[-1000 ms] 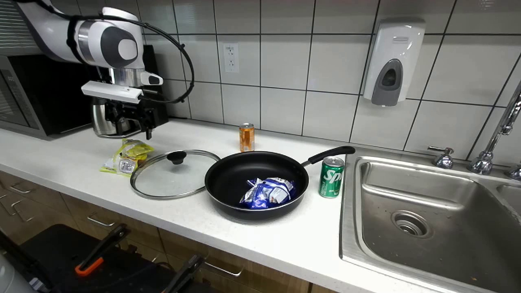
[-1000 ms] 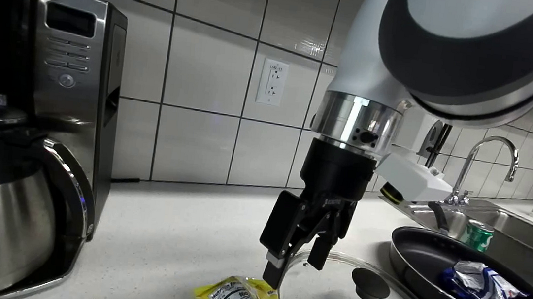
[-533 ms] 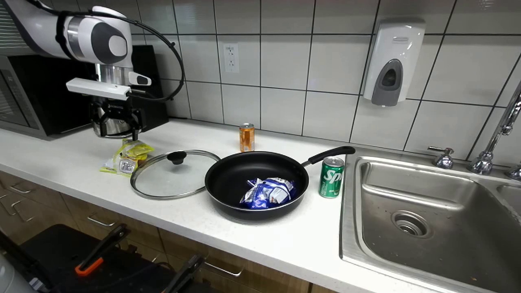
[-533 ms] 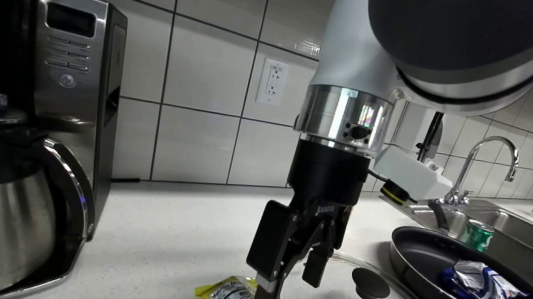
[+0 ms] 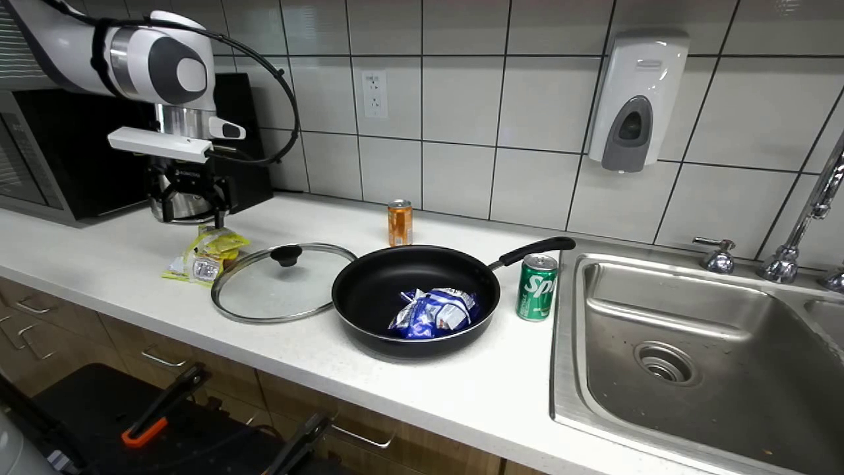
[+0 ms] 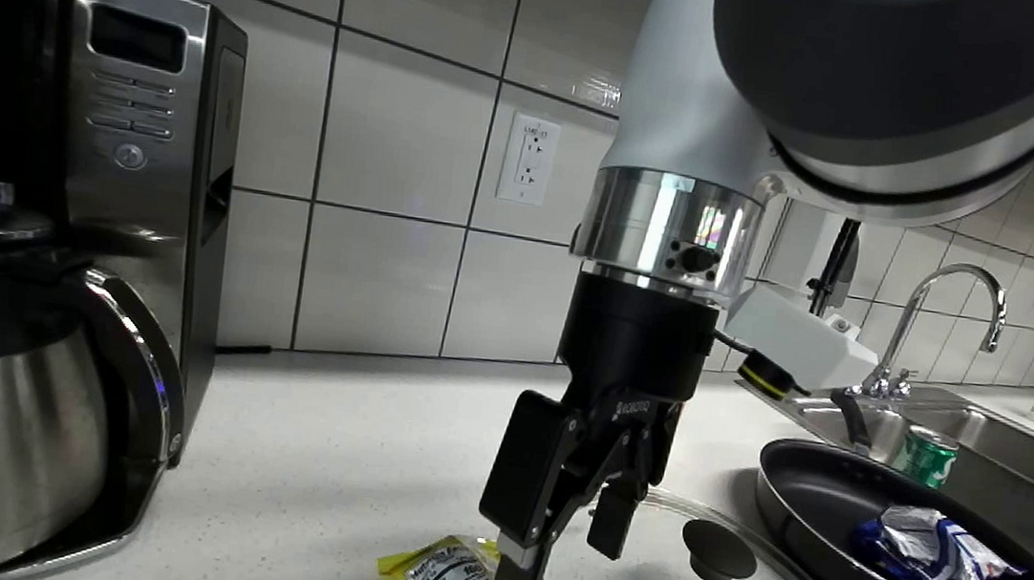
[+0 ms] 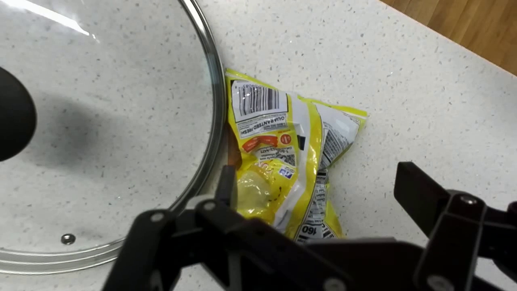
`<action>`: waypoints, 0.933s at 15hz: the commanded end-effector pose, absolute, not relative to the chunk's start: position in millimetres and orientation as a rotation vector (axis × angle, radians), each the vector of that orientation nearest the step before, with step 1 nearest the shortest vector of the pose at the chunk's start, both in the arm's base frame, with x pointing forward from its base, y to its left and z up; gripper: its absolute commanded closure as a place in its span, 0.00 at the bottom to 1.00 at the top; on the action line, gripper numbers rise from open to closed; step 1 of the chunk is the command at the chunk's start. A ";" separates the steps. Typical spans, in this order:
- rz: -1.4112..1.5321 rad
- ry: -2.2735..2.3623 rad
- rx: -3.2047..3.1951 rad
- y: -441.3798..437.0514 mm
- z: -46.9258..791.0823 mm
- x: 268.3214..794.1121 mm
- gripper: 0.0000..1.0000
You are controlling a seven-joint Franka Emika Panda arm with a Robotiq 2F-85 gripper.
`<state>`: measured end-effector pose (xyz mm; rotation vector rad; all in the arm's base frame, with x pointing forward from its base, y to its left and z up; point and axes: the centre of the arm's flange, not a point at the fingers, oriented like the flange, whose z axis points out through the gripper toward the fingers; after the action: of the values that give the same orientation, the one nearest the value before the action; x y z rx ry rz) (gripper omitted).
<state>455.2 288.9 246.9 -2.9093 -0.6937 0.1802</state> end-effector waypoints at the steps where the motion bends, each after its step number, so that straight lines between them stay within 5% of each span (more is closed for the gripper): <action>1: 0.180 -0.694 -2.909 288.9 246.9 455.2 0.00; 14: 0.039 -0.592 -2.921 310.7 229.3 455.3 0.00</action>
<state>459.6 297.8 232.7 -2.9266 -0.5828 0.0355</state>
